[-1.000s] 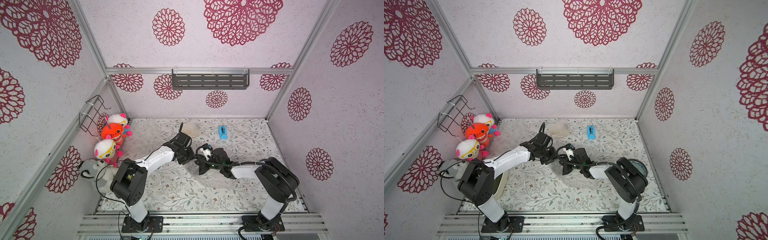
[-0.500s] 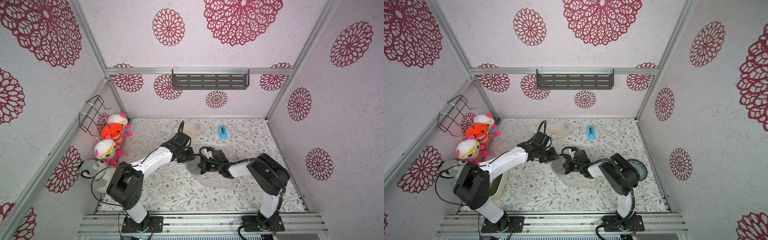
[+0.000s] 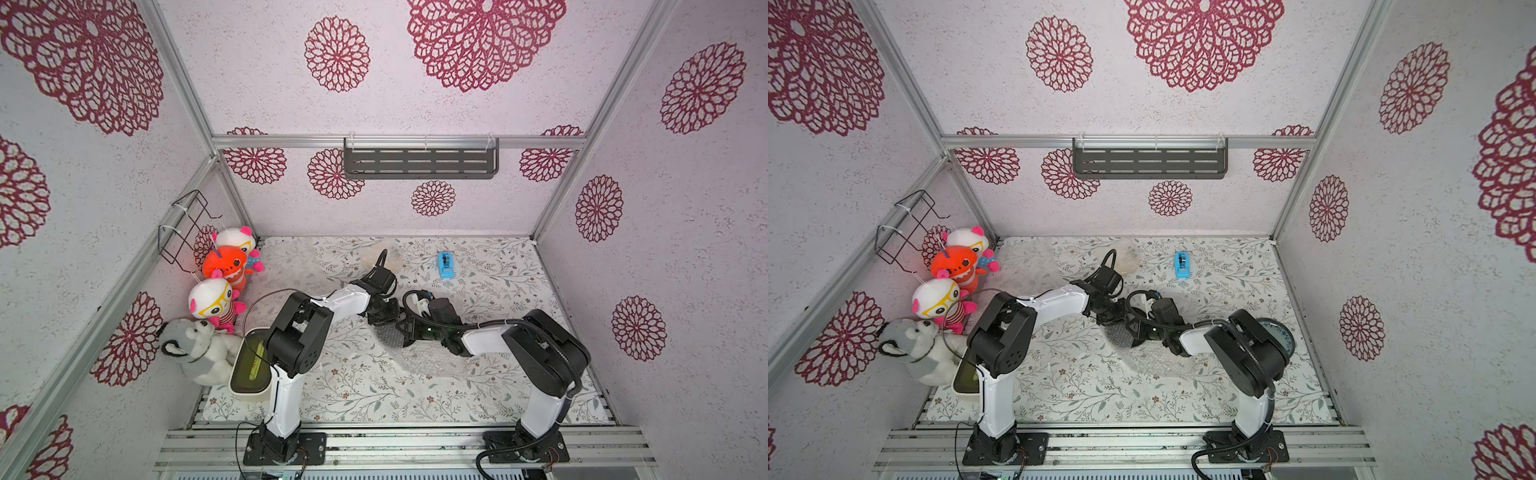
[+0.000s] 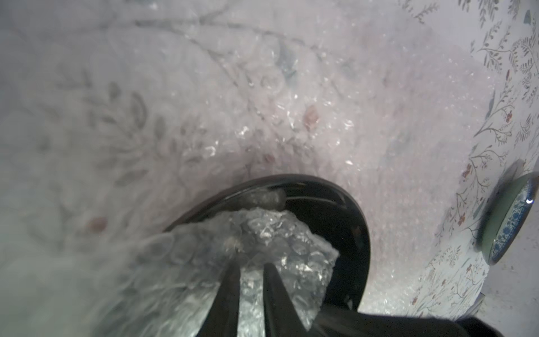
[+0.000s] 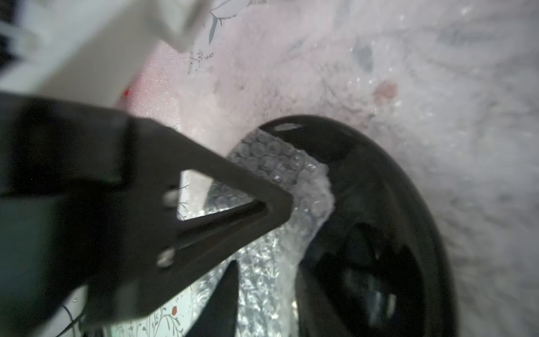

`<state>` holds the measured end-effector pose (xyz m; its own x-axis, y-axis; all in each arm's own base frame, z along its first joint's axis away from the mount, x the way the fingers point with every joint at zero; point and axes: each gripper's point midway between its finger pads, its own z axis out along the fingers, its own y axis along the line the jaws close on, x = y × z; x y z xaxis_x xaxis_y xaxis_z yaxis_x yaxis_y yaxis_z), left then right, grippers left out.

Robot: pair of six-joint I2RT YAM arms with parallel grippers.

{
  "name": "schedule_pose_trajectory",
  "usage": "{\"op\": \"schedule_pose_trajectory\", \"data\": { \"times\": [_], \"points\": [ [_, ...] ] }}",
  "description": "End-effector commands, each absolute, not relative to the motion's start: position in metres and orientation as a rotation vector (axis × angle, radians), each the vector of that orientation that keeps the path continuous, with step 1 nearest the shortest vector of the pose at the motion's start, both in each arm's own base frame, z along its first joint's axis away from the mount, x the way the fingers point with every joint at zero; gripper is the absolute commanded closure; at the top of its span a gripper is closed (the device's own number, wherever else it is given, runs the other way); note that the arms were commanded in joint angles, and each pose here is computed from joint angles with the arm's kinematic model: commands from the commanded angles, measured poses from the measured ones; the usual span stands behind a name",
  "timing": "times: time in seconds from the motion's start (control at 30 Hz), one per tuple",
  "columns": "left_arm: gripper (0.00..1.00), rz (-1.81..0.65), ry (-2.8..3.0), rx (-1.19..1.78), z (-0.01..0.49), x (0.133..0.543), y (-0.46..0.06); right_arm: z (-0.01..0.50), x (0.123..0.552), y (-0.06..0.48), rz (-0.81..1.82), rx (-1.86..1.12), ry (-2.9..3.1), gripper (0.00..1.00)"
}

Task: Wrap dinner plates in bubble wrap
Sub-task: Wrap the plate in the bubble wrap.

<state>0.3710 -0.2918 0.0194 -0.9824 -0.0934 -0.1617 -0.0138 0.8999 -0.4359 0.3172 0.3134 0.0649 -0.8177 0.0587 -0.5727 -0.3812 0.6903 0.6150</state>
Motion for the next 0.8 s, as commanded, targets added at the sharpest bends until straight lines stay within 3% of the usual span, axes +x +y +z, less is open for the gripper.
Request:
{"op": "schedule_pose_trajectory", "data": {
  "times": [0.0, 0.07, 0.2, 0.37, 0.47, 0.63, 0.77],
  "points": [
    [0.83, -0.631, 2.907, -0.118, -0.001, 0.372, -0.290, 0.105, 0.311, 0.292, 0.809, -0.513, 2.186, 0.48],
    [0.84, -0.619, 2.915, -0.139, -0.006, 0.368, -0.286, 0.116, 0.295, 0.280, 0.670, -0.701, 2.118, 0.45],
    [0.83, -0.624, 2.917, -0.164, -0.008, 0.364, -0.281, 0.118, 0.247, 0.279, 0.569, -1.141, 1.920, 0.50],
    [0.86, -0.641, 2.927, -0.178, -0.013, 0.358, -0.280, 0.112, 0.245, 0.299, 0.490, -1.236, 1.855, 0.83],
    [0.90, -0.652, 2.935, -0.182, -0.015, 0.355, -0.280, 0.103, 0.242, 0.321, 0.451, -1.361, 1.786, 0.93],
    [0.97, -0.666, 2.937, -0.167, -0.014, 0.353, -0.281, 0.071, 0.236, 0.344, 0.308, -1.608, 1.726, 1.00],
    [1.00, -0.658, 2.933, -0.161, -0.013, 0.353, -0.279, 0.038, 0.225, 0.326, 0.192, -1.731, 1.797, 1.00]
  ]
}}
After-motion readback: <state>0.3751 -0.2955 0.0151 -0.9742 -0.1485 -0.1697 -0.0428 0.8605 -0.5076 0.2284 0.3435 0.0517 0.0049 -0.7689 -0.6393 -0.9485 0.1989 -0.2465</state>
